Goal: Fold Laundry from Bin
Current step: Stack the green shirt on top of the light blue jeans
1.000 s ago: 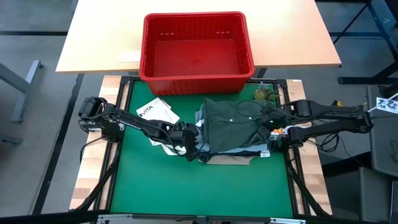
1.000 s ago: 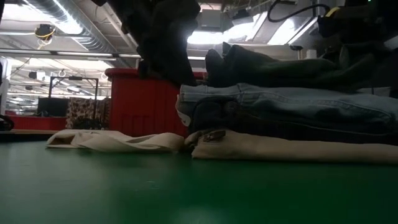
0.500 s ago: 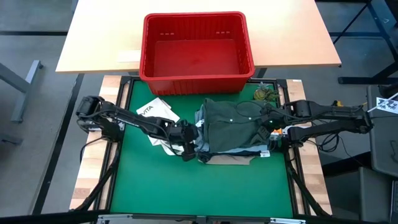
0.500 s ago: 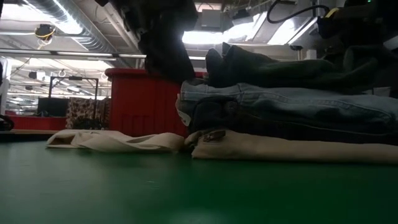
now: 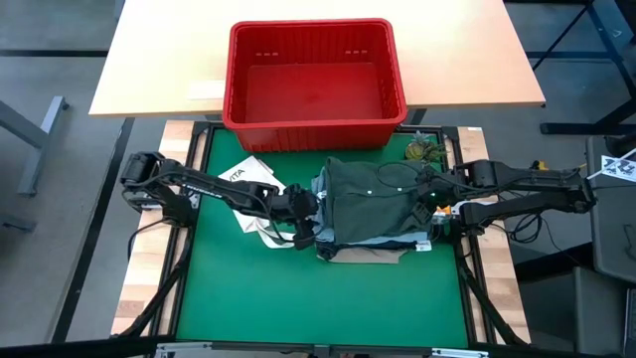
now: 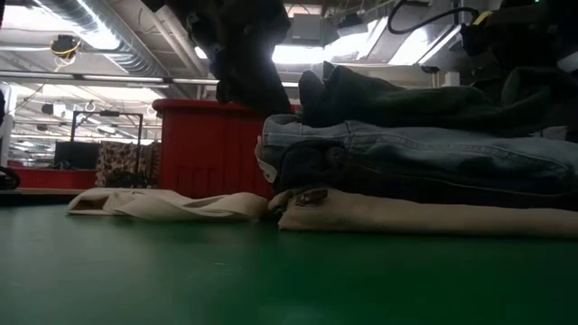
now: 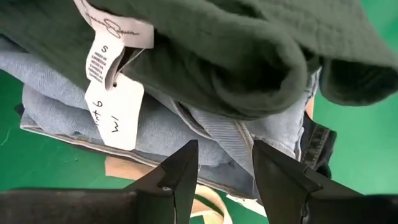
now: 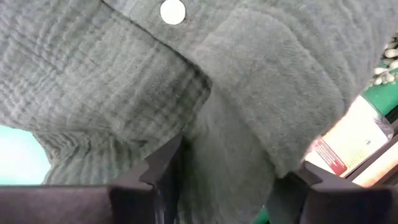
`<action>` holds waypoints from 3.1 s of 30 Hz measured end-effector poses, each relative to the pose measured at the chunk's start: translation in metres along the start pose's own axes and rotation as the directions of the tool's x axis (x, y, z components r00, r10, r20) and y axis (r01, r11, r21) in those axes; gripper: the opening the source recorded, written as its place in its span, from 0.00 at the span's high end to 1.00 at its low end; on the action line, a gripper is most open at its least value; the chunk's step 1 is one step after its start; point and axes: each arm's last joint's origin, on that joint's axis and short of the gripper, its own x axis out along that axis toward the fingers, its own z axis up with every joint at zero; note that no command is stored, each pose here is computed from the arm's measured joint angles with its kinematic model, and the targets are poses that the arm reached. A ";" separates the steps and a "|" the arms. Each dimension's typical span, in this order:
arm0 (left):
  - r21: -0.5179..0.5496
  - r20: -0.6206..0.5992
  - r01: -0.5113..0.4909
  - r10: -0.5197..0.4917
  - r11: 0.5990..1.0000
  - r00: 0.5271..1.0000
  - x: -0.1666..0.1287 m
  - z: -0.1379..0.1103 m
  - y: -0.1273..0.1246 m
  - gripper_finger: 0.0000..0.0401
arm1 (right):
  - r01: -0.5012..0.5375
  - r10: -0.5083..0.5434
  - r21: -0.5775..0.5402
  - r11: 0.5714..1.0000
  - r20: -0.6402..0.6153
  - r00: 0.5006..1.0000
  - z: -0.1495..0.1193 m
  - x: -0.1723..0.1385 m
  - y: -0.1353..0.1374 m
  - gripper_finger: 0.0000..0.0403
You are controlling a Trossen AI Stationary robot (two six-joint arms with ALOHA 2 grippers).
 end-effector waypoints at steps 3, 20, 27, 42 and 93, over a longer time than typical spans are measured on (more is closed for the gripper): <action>-0.004 0.015 0.007 -0.007 1.000 1.000 0.002 0.001 -0.001 0.64 | 0.000 0.000 0.000 1.000 0.000 1.000 0.000 0.000 0.000 0.55; -0.002 0.060 -0.101 0.100 0.995 0.993 0.026 -0.004 -0.007 0.64 | 0.000 0.000 0.000 1.000 0.003 1.000 0.000 0.000 0.000 0.54; -0.029 0.132 -0.291 0.292 0.956 0.947 0.026 -0.001 0.003 0.83 | -0.004 0.004 0.000 1.000 -0.002 1.000 0.000 0.000 0.000 0.54; -0.139 -0.044 -0.311 0.308 0.940 0.950 0.009 -0.012 0.016 0.97 | -0.004 0.004 0.001 1.000 -0.003 1.000 0.000 0.000 0.000 0.54; -0.047 0.122 -0.026 0.032 0.999 0.992 -0.071 0.020 0.031 0.57 | 0.023 -0.024 -0.143 0.989 -0.001 1.000 -0.001 -0.049 -0.011 0.54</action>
